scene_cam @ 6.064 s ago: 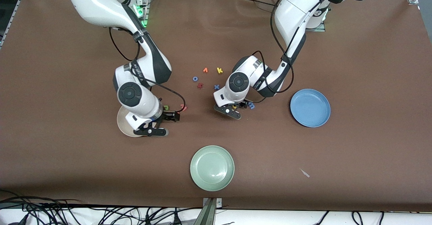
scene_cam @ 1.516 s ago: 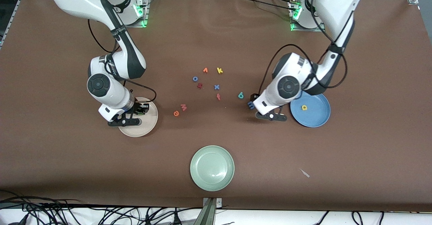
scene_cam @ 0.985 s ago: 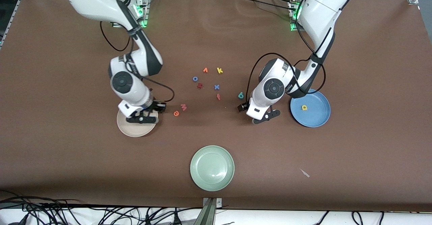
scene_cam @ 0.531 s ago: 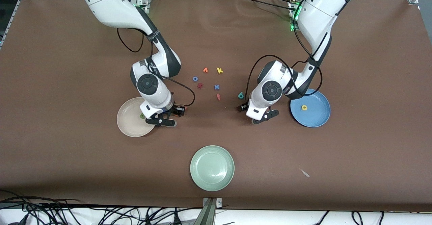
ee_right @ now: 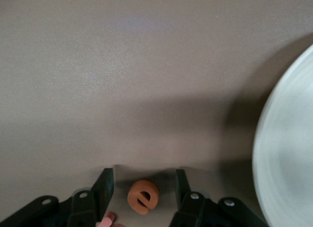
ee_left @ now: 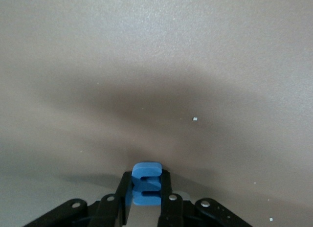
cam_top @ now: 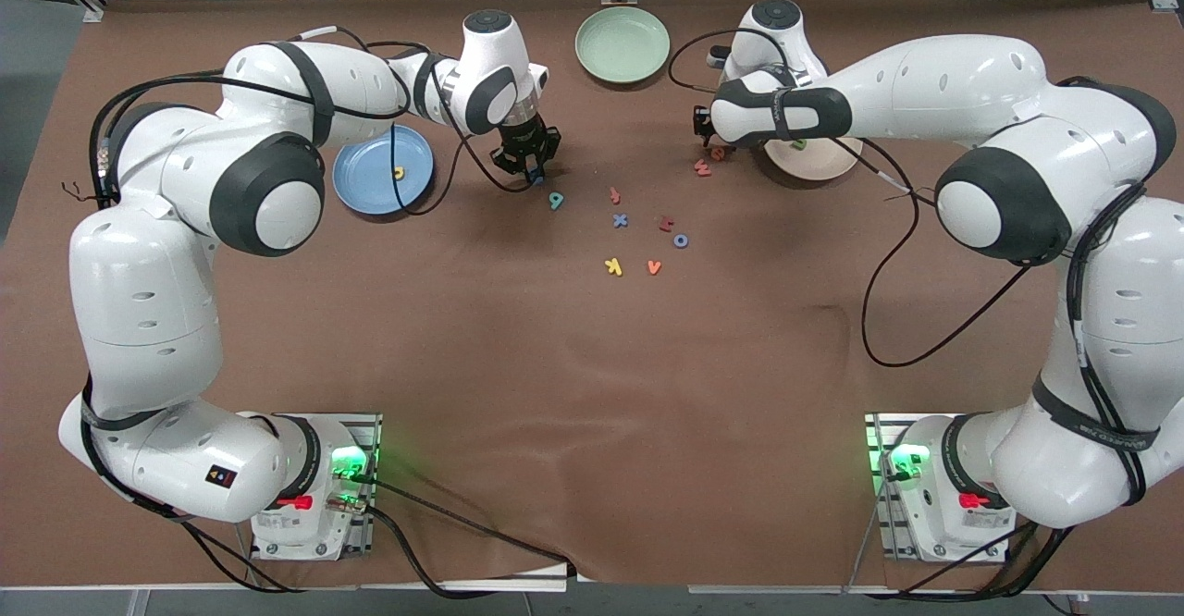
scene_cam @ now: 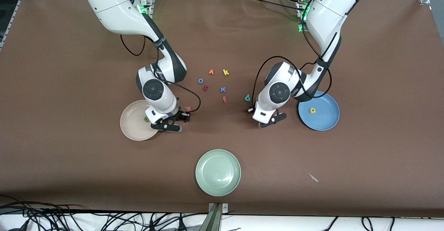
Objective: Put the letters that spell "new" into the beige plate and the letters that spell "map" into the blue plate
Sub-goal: 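Place the blue E on the blue plate while the right gripper drops orange e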
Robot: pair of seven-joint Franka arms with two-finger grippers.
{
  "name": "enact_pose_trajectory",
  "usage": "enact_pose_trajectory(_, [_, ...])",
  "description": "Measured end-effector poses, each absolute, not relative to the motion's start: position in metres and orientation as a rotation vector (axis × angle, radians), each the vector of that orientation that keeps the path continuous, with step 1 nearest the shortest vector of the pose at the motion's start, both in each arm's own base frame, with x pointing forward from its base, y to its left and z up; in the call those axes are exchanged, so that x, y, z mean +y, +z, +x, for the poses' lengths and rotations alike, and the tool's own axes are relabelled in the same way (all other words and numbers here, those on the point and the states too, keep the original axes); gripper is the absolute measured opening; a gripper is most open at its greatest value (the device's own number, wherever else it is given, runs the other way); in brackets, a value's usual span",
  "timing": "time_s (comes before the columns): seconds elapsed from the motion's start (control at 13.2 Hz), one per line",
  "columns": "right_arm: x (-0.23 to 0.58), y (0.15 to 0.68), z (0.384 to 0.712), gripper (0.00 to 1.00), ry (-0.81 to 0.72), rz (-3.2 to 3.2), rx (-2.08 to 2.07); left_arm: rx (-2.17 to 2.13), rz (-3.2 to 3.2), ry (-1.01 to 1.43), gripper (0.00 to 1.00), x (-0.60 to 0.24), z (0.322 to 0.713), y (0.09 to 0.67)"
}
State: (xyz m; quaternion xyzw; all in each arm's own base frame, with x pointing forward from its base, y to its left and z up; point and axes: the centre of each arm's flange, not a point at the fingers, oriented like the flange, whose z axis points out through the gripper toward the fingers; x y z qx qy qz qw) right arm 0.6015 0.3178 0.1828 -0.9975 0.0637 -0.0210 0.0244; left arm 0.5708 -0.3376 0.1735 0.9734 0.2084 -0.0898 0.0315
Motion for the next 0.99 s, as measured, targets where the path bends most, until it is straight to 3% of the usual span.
enact_pose_trajectory(0.23, [0.318, 0.177, 0.598, 0.55, -0.051, -3.091, 0.197, 0.568, 3.04, -0.329, 0.27, -0.33, 0.58, 0.189])
enact_pose_trajectory(0.45, [0.316, 0.179, 0.598, 0.29, -0.052, -3.093, 0.202, 0.37, 3.092, -0.392, 0.27, -0.292, 0.601, 0.222])
enact_pose_trajectory(0.76, [0.319, 0.183, 0.598, 0.27, -0.051, -3.092, 0.195, 0.049, 3.113, -0.442, 0.27, -0.186, 0.633, 0.259])
enact_pose_trajectory(0.99, [0.301, 0.217, 0.606, 0.27, -0.008, -3.123, 0.105, -0.062, 3.178, -0.5, 0.27, -0.113, 0.64, 0.255])
